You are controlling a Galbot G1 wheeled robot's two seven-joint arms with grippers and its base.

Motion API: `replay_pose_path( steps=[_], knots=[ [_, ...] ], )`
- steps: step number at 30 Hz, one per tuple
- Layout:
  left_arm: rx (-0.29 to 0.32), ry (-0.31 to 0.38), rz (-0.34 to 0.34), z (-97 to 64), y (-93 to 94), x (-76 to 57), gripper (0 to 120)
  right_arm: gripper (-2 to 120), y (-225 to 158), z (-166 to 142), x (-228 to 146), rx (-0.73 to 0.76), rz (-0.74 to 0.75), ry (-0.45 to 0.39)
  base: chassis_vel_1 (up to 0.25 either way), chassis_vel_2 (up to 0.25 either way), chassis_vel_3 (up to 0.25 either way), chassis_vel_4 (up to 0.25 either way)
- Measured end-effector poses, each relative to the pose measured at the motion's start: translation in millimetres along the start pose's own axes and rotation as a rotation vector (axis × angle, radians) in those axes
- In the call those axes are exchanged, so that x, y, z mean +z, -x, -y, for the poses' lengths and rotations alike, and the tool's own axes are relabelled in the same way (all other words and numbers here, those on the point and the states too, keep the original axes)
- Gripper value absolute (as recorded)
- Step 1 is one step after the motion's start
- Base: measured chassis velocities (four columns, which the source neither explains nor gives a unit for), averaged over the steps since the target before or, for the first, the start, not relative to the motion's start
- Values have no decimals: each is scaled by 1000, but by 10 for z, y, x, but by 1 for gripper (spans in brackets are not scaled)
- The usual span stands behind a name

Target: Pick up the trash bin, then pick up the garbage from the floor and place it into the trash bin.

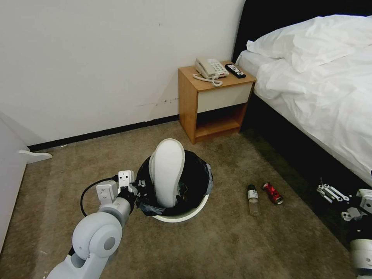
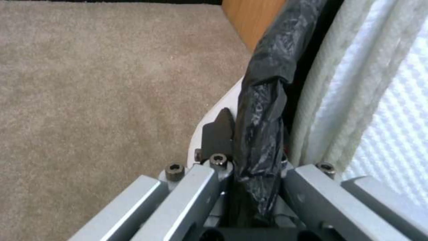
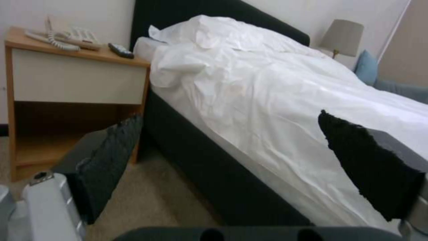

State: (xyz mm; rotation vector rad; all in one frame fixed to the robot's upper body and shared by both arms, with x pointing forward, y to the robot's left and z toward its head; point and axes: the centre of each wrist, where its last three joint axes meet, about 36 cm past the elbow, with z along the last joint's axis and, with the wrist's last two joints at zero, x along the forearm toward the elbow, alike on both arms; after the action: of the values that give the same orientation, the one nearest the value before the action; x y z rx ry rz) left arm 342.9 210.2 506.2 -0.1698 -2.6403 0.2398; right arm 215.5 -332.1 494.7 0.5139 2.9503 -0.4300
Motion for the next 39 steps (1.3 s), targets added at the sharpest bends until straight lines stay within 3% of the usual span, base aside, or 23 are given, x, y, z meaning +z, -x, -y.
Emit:
replay_pose_path(
  steps=[9,30,39],
  knots=[
    [-8,-4,1,-10,-3,6,1,100,12,-8,-4,-5,-6,3,-22,19,17,-18],
    [-27,-25,12,-17,-18,11,1,100,22,-35,-6,-32,-22,11,-171,175,180,-166],
    [-27,-25,14,-12,-45,13,1,100,19,-46,-15,-42,-23,21,-43,31,33,-33]
  ],
)
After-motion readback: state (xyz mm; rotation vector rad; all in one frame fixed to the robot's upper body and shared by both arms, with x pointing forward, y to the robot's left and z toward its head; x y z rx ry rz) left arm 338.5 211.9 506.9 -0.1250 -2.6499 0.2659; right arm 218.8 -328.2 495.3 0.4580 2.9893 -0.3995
